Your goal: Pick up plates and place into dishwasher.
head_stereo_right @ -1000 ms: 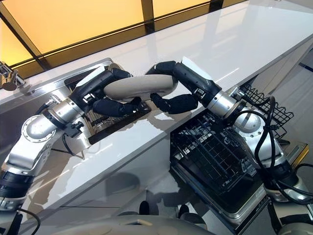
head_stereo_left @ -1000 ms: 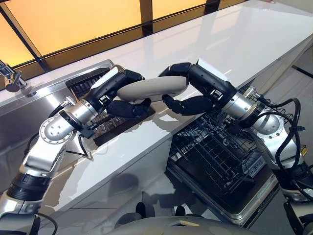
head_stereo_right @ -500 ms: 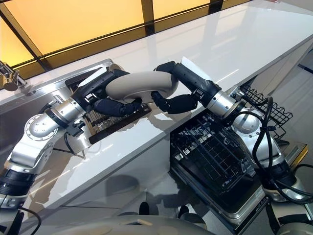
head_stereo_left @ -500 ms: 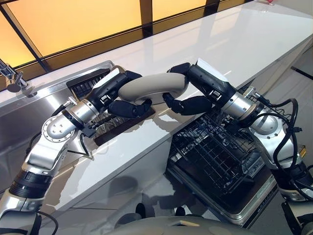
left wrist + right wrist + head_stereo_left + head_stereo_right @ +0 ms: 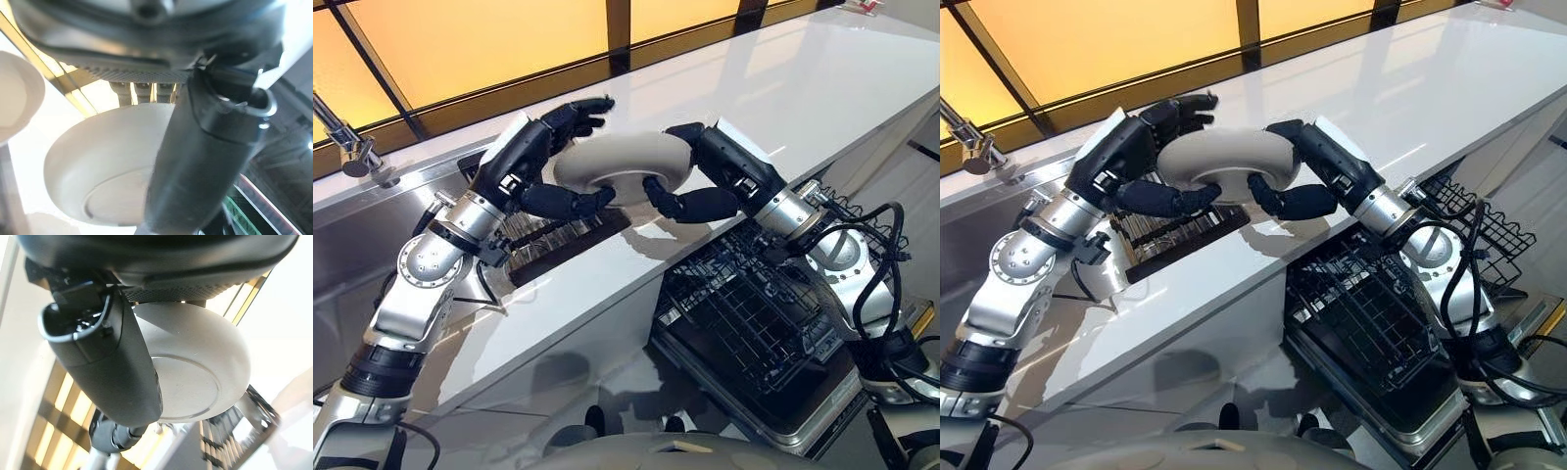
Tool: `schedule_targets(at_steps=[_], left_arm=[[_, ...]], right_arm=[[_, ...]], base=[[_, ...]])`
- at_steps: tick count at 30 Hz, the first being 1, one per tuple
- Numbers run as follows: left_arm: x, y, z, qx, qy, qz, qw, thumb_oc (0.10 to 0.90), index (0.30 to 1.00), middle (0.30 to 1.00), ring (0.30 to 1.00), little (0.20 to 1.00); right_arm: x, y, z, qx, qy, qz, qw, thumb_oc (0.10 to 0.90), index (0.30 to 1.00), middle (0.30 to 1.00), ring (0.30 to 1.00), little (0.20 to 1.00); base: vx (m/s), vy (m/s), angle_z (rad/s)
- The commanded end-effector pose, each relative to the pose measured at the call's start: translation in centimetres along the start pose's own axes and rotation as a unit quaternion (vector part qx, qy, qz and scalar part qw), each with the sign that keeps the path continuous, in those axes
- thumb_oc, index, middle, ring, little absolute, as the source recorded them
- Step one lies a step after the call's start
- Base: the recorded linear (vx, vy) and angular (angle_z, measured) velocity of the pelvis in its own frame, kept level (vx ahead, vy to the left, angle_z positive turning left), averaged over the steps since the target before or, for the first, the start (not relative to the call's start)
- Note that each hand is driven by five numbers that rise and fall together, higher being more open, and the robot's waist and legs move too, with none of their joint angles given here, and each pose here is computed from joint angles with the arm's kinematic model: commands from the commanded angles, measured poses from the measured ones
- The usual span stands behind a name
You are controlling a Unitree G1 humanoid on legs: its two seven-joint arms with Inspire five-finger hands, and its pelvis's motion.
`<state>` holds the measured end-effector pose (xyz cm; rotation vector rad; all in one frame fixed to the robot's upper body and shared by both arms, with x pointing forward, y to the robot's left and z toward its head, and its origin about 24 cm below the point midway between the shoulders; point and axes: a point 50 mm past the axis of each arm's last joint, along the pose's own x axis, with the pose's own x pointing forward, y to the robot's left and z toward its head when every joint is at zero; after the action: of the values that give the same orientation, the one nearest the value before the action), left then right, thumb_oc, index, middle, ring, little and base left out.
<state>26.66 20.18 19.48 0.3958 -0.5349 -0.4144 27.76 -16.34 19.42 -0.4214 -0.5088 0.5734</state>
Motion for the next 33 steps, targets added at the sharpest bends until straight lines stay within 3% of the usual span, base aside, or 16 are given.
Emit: schedule_targets(at_steps=[1, 6, 15, 20, 28, 33], left_arm=[[0.5, 3.8, 3.3, 0.051, -0.098, 0.101, 0.989, 0.800, 0.900, 0.900, 0.900, 0.900], [-0.5, 4.8, 2.4, 0.050, -0.076, 0.144, 0.985, 0.800, 0.900, 0.900, 0.900, 0.900], [-3.3, 6.2, 0.9, 0.040, -0.032, 0.190, 0.980, 0.800, 0.900, 0.900, 0.900, 0.900], [-4.0, 6.8, -0.1, 0.063, 0.000, 0.207, 0.976, 0.800, 0.900, 0.900, 0.900, 0.900], [-4.0, 7.6, -0.8, 0.058, 0.020, 0.223, 0.973, 0.800, 0.900, 0.900, 0.900, 0.900], [-4.1, 7.6, -1.4, 0.057, 0.036, 0.227, 0.972, 0.800, 0.900, 0.900, 0.900, 0.900]], right_arm=[[0.0, -4.2, 5.1, -0.015, -0.166, -0.161, 0.973, 0.100, 0.300, 0.300, 0.300, 0.200], [-2.3, -6.6, 5.0, -0.061, -0.173, -0.302, 0.935, 0.100, 0.300, 0.300, 0.300, 0.200], [-7.3, -9.0, 2.7, -0.061, -0.123, -0.440, 0.887, 0.100, 0.300, 0.300, 0.300, 0.200], [-10.3, -10.5, 1.5, -0.073, -0.102, -0.558, 0.820, 0.100, 0.300, 0.300, 0.300, 0.200], [-13.1, -12.4, 0.5, -0.191, -0.027, -0.651, 0.734, 0.100, 0.300, 0.300, 0.300, 0.200], [-14.4, -12.9, -0.7, -0.215, 0.031, -0.673, 0.708, 0.100, 0.300, 0.300, 0.300, 0.200]], base=[[0.00, -0.018, 0.07], [0.00, -0.012, 0.03], [0.00, -0.002, 0.00], [0.00, 0.000, 0.00], [0.01, -0.020, -0.07], [0.03, -0.036, -0.10]])
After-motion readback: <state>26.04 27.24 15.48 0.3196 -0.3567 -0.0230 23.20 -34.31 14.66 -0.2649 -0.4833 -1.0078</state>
